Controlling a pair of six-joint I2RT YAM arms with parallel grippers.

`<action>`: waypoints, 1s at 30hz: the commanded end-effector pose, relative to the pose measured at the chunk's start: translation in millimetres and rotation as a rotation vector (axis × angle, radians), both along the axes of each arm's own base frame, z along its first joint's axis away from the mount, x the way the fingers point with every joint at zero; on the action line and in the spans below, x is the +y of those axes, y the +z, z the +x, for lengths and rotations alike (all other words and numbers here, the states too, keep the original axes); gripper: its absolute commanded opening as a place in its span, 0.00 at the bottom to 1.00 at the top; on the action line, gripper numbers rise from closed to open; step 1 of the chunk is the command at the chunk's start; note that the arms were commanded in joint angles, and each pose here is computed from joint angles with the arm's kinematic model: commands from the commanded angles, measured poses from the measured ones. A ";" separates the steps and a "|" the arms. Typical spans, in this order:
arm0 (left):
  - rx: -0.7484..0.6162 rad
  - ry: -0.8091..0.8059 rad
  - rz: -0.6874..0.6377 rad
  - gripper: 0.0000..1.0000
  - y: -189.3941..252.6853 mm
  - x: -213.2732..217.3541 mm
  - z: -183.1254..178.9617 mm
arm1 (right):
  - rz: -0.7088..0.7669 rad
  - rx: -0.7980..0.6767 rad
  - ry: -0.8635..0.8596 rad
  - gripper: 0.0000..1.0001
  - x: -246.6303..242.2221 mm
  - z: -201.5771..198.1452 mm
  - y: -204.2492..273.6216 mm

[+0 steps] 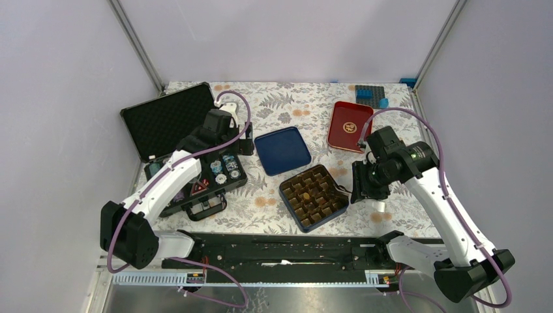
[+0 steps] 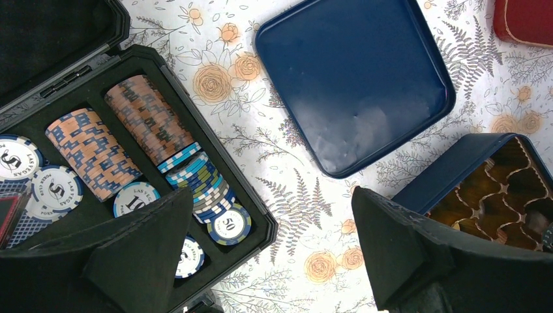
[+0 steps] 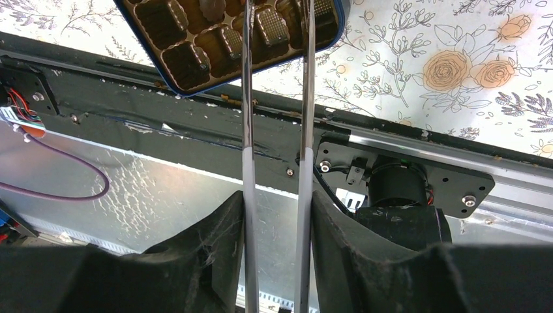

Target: Pack the chocolate

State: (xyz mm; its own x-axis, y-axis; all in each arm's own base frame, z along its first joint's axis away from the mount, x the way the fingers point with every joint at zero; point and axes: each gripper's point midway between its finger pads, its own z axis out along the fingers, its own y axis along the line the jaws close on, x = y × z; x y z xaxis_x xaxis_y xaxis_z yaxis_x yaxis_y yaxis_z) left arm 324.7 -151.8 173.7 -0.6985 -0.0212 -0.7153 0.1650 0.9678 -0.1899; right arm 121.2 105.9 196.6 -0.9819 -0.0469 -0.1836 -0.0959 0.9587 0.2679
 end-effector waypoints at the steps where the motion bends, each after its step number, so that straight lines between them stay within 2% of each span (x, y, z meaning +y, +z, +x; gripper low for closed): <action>1: -0.055 0.014 -0.013 0.99 11.8 0.6 8.2 | -0.004 -0.016 0.006 0.46 1.4 3.6 0.2; 7: -0.057 0.014 -0.015 0.99 12.7 0.4 8.3 | -0.008 -0.027 0.004 0.44 0.7 5.2 2.4; 15: -0.072 0.011 -0.023 0.99 19.3 -0.2 8.4 | -0.065 -0.176 -0.036 0.19 -12.5 26.2 39.3; 22: -0.078 0.009 -0.034 0.99 22.5 -0.9 6.6 | -0.226 -0.455 -0.212 0.20 -45.8 81.3 72.2; 26: -0.097 0.002 -0.046 0.99 31.9 -1.1 4.1 | -0.320 -0.573 -0.318 0.22 -61.9 117.5 64.1; 30: -0.089 -0.026 -0.061 0.99 36.1 -5.1 -0.1 | -0.383 -0.670 -0.498 0.23 -94.7 153.1 45.9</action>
